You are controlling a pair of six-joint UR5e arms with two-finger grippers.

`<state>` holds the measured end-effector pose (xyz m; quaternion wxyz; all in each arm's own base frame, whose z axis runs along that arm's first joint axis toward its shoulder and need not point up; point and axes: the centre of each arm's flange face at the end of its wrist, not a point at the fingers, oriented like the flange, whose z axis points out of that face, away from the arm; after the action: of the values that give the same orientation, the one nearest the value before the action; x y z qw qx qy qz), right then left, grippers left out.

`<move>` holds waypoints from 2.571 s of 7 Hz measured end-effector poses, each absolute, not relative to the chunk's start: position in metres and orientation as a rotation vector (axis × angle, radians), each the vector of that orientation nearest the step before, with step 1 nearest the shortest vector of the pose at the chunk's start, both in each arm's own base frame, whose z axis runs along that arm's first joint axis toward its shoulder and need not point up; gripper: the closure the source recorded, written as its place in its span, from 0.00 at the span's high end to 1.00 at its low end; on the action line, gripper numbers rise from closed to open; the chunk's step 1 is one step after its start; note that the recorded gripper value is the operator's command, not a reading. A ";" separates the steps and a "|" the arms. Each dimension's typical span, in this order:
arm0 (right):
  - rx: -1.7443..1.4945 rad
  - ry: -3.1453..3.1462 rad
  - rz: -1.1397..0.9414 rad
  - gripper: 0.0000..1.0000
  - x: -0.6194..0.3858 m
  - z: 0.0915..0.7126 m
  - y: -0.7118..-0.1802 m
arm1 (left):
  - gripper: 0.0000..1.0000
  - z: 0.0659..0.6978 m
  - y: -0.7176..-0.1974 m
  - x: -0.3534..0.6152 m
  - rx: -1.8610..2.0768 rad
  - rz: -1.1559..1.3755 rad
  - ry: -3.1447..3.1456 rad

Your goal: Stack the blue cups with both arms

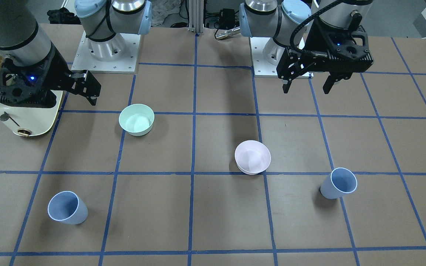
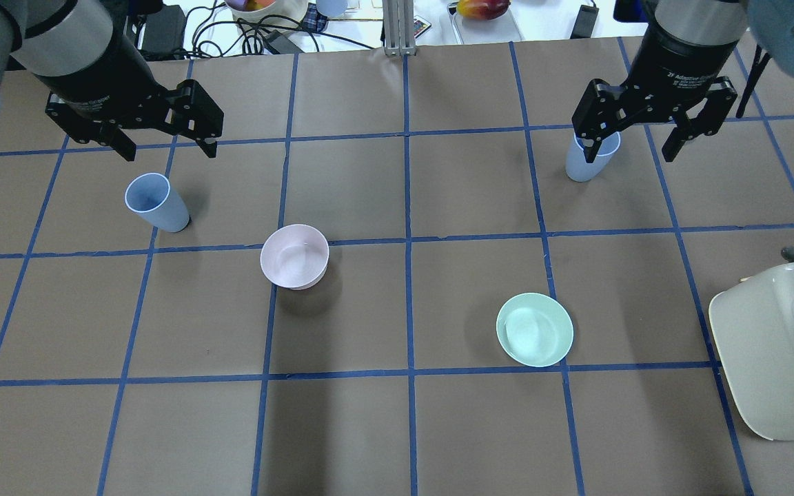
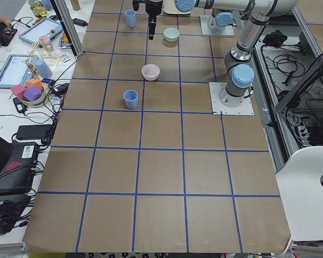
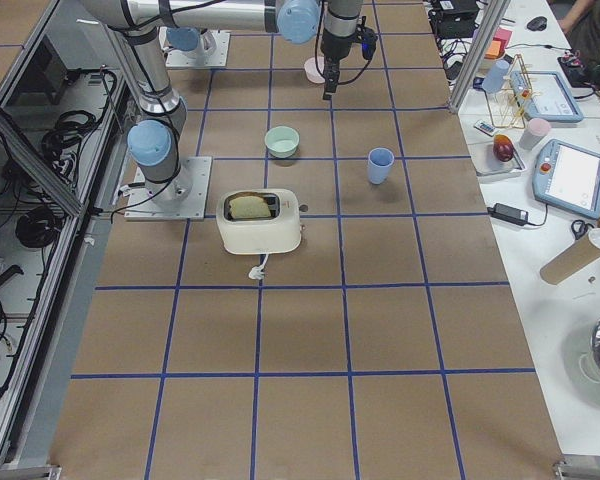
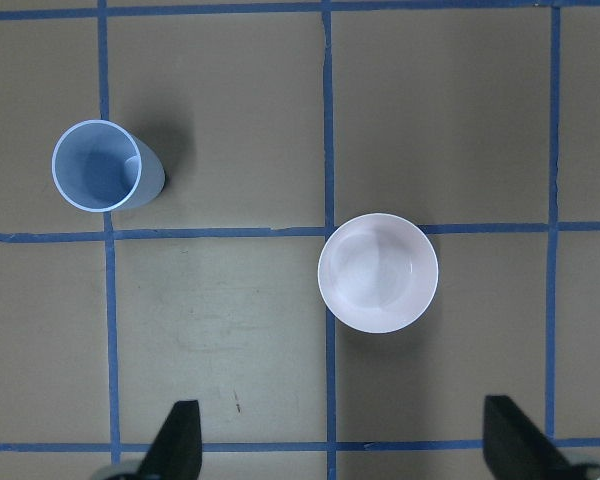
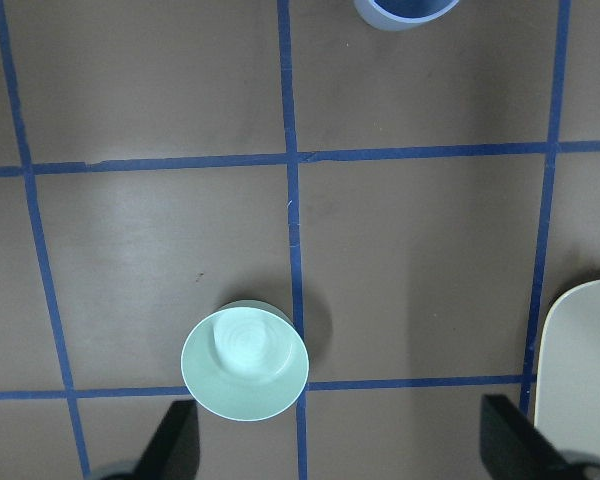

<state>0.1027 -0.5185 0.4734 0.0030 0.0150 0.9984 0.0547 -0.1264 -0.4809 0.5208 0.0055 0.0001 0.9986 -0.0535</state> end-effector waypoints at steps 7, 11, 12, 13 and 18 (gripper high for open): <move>0.045 3.130 0.171 1.00 0.103 0.472 -0.519 | 1.00 0.461 -0.530 -0.105 0.056 -0.059 3.129; 0.054 3.141 0.055 1.00 0.087 0.447 -0.564 | 0.79 0.318 -0.606 -0.010 0.108 0.006 3.017; 0.082 3.142 0.026 1.00 0.073 0.433 -0.587 | 0.56 0.297 -0.609 0.000 0.092 0.048 3.018; 0.108 3.141 0.017 1.00 0.055 0.417 -0.609 | 0.25 0.278 -0.607 0.005 0.086 0.081 3.019; 0.109 3.144 -0.016 1.00 -0.011 0.312 -0.684 | 0.00 0.268 -0.610 0.003 0.107 0.017 3.005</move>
<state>-0.0107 -0.6842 0.3123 -0.0023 0.0345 0.9994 -0.0051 0.0031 -0.6098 0.2684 0.0671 0.0355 0.9971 0.0057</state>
